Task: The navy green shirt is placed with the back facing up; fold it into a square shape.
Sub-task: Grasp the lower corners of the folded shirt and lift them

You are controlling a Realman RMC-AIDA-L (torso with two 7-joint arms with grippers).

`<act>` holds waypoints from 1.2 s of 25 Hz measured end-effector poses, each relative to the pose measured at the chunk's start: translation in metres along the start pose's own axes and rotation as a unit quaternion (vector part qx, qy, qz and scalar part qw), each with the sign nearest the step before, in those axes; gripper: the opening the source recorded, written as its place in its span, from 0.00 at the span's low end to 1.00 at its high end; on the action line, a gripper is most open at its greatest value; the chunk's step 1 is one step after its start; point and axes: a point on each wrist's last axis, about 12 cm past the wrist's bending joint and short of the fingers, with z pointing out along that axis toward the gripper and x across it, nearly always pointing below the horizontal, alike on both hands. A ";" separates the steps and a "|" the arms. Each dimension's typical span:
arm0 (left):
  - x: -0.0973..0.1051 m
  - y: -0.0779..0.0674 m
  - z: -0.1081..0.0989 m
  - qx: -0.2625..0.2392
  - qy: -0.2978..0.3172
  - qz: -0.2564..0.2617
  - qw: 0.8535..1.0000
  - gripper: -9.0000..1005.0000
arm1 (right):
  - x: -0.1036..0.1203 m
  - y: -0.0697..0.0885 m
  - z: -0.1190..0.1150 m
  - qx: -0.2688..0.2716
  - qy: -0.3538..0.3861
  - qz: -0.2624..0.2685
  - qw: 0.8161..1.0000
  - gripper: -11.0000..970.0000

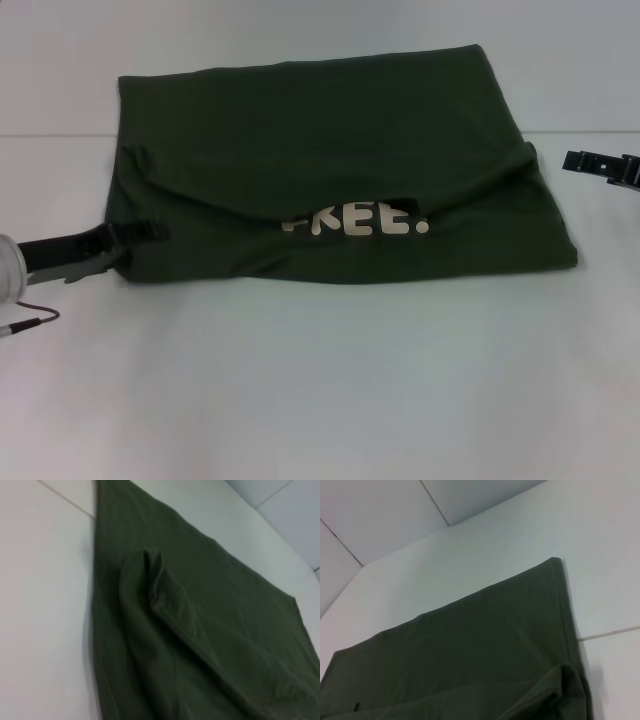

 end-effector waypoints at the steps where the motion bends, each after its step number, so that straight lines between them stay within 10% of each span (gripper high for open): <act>1: 0.001 -0.001 0.002 -0.002 0.003 0.002 1.000 0.78 | 0.000 0.000 0.000 0.000 -0.001 0.001 1.000 0.96; 15: 0.008 -0.001 0.007 -0.007 0.018 0.007 1.000 0.78 | -0.001 -0.001 -0.003 -0.005 -0.008 0.007 1.000 0.96; 30: 0.001 -0.008 0.001 0.008 0.033 0.033 0.999 0.08 | -0.001 0.000 -0.007 -0.021 0.006 0.003 1.000 0.96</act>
